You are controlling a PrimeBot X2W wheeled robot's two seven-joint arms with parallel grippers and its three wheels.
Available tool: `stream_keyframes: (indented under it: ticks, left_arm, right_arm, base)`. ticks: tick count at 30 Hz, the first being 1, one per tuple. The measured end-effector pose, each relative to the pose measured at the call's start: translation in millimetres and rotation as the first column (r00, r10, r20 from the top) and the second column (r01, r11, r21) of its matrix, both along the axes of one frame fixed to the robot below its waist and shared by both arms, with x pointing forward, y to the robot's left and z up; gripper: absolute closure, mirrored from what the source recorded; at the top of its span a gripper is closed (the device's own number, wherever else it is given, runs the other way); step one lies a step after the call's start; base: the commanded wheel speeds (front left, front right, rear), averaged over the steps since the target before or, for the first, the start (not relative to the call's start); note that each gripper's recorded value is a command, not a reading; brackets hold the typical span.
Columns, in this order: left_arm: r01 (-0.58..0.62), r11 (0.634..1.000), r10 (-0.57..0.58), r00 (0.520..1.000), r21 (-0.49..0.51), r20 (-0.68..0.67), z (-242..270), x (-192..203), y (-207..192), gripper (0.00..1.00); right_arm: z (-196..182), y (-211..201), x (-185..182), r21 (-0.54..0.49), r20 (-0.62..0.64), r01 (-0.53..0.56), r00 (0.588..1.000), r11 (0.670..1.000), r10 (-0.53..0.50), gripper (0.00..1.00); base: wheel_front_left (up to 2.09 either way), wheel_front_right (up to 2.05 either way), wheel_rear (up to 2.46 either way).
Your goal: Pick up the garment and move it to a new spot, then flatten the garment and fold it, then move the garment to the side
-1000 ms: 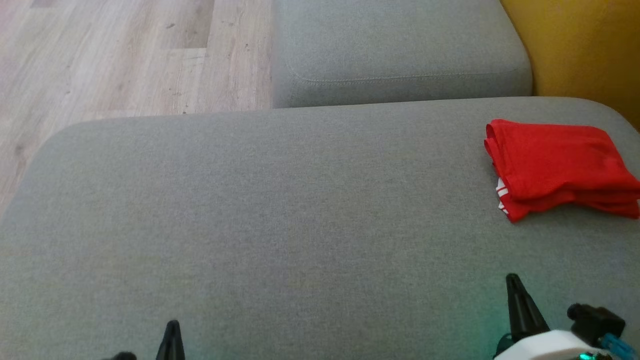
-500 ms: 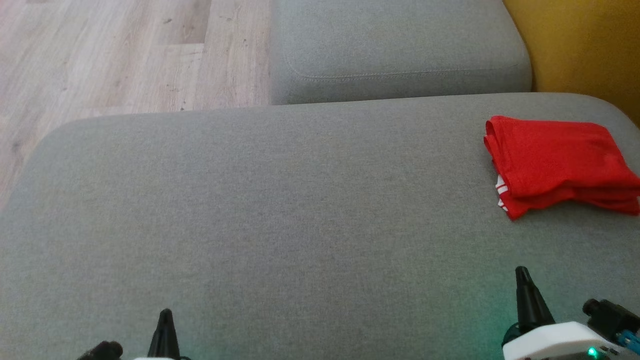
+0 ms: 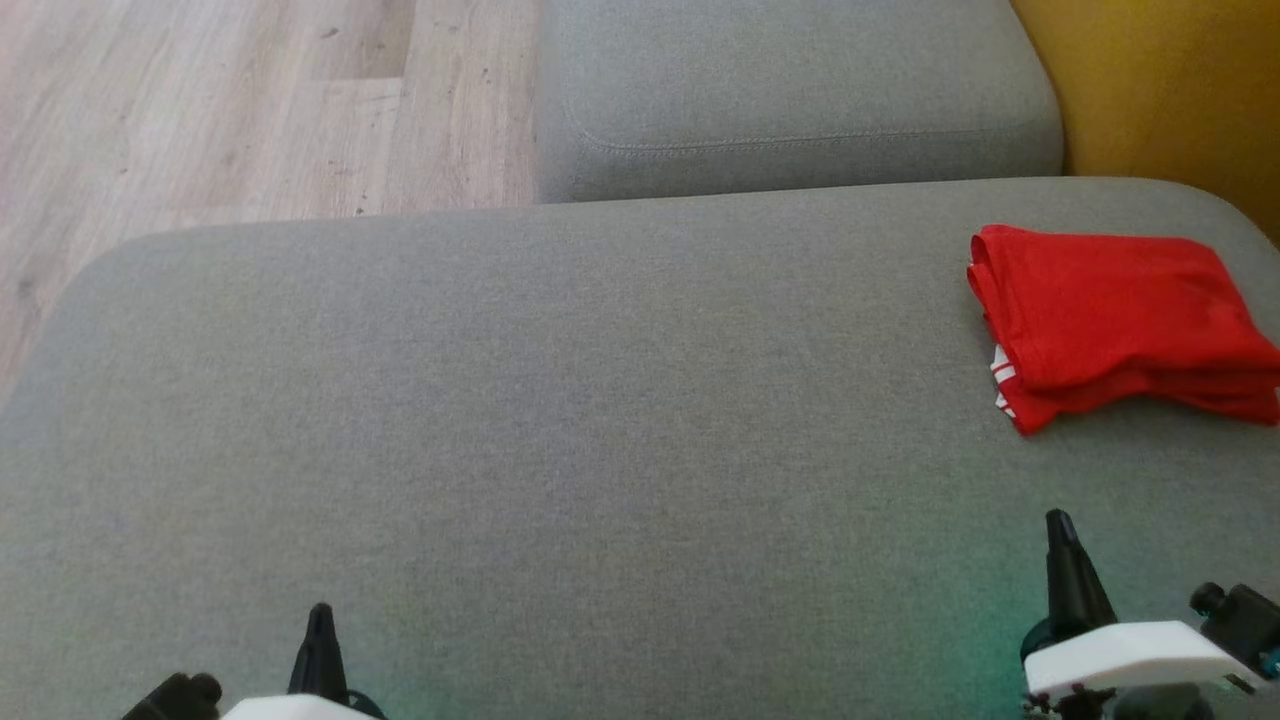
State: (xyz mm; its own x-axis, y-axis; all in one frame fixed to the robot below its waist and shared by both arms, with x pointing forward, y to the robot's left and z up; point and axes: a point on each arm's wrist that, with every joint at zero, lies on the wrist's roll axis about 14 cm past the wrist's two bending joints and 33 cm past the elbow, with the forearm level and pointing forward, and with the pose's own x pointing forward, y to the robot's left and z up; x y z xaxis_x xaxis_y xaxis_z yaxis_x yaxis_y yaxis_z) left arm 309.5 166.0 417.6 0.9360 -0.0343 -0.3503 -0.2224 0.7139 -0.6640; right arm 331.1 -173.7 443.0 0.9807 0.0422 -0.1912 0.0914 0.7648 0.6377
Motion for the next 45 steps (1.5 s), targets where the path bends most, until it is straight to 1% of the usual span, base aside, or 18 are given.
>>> stream_keyframes:
  ticks: [12, 23, 35, 36, 37, 45]
  left_arm:
    - [-0.028, 0.991, 0.03, 0.999, -0.128, 0.015, 8, 12, 0, 1.0]
    - [-0.054, 0.97, 0.061, 0.998, -0.235, 0.022, 13, 20, 3, 1.0]
    - [-0.086, 0.933, 0.105, 0.994, -0.35, 0.036, 20, 30, 8, 1.0]
    - [-0.082, 0.929, 0.102, 0.994, -0.361, 0.038, 21, 30, 7, 1.0]
    - [-0.085, 0.916, 0.111, 0.993, -0.392, 0.045, 24, 34, 7, 1.0]
    - [-0.098, 0.879, 0.141, 0.988, -0.467, 0.057, 29, 39, 10, 1.0]
  right_arm:
    - [-1, -6, 2, 0.133, -0.016, 0.045, 0.999, 0.99, -0.043, 1.0]
    - [7, -10, 13, 0.255, -0.005, 0.076, 0.997, 0.964, -0.077, 1.0]
    - [8, -15, 16, 0.384, -0.019, 0.111, 0.994, 0.917, -0.112, 1.0]
    - [10, -16, 18, 0.395, -0.015, 0.113, 0.993, 0.912, -0.117, 1.0]
    - [14, -17, 22, 0.425, -0.008, 0.114, 0.992, 0.898, -0.122, 1.0]
    - [15, -19, 24, 0.506, -0.015, 0.13, 0.99, 0.852, -0.142, 1.0]
  base:
    - [0.0, 0.0, 0.0]
    - [0.0, 0.0, 0.0]
    - [0.0, 0.0, 0.0]
    - [0.0, 0.0, 0.0]
    - [0.0, 0.0, 0.0]
    - [0.0, 0.0, 0.0]
